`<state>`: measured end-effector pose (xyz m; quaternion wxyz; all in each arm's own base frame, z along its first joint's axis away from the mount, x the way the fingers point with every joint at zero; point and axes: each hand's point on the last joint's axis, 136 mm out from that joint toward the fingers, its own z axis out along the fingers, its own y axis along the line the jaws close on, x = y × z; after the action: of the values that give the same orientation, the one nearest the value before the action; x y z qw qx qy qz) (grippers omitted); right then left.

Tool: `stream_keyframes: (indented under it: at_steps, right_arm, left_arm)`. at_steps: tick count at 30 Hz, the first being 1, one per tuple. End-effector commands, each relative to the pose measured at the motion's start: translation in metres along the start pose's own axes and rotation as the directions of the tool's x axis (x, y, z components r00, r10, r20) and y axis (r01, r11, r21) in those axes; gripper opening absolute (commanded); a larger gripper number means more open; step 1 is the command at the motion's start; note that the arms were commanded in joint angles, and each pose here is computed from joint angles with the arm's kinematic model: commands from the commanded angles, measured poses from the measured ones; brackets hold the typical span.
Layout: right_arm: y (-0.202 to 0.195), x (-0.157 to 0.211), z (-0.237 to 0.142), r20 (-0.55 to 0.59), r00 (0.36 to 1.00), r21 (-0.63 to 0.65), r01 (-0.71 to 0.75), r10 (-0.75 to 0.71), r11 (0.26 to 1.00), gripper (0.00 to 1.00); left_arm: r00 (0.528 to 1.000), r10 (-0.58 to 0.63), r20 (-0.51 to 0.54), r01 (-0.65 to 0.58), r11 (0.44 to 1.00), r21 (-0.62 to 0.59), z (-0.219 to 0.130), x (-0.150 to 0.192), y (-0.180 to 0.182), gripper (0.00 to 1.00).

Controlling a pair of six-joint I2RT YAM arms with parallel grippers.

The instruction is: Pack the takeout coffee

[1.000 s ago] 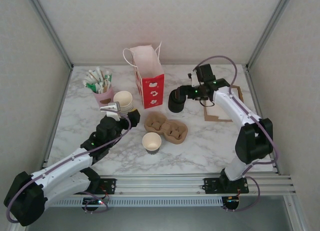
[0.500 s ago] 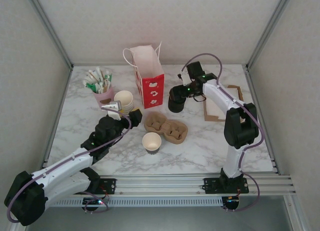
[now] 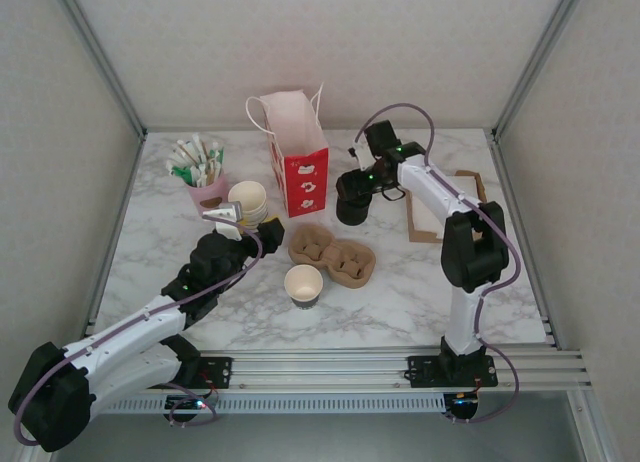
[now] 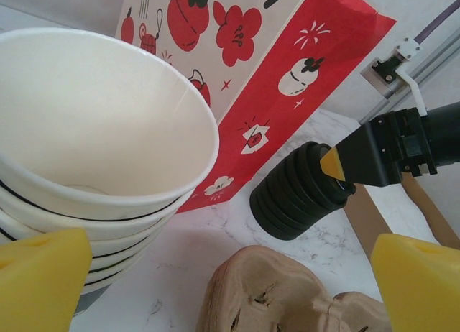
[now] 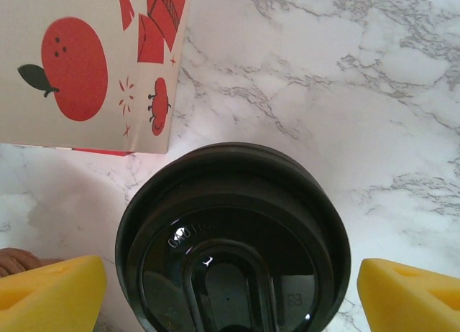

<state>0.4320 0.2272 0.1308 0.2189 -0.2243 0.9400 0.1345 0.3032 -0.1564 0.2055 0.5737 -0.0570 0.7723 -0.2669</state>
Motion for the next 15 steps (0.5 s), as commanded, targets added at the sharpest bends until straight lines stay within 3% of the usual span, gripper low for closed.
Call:
stream_keyframes:
  at_steps: [1, 15]
  right_arm:
    - [0.001, -0.003, 0.001, -0.013, 0.999, 0.023, 0.032, -0.031, 0.999, 0.9]
    - [-0.001, 0.0, 0.009, -0.035, 0.999, 0.035, 0.028, -0.027, 0.999, 0.87]
  left_arm:
    - [0.999, -0.008, 0.036, 0.007, 1.0, 0.022, -0.004, -0.007, -0.002, 1.0]
    - [0.996, -0.019, 0.086, 0.015, 0.999, 0.042, -0.015, -0.017, -0.003, 1.0]
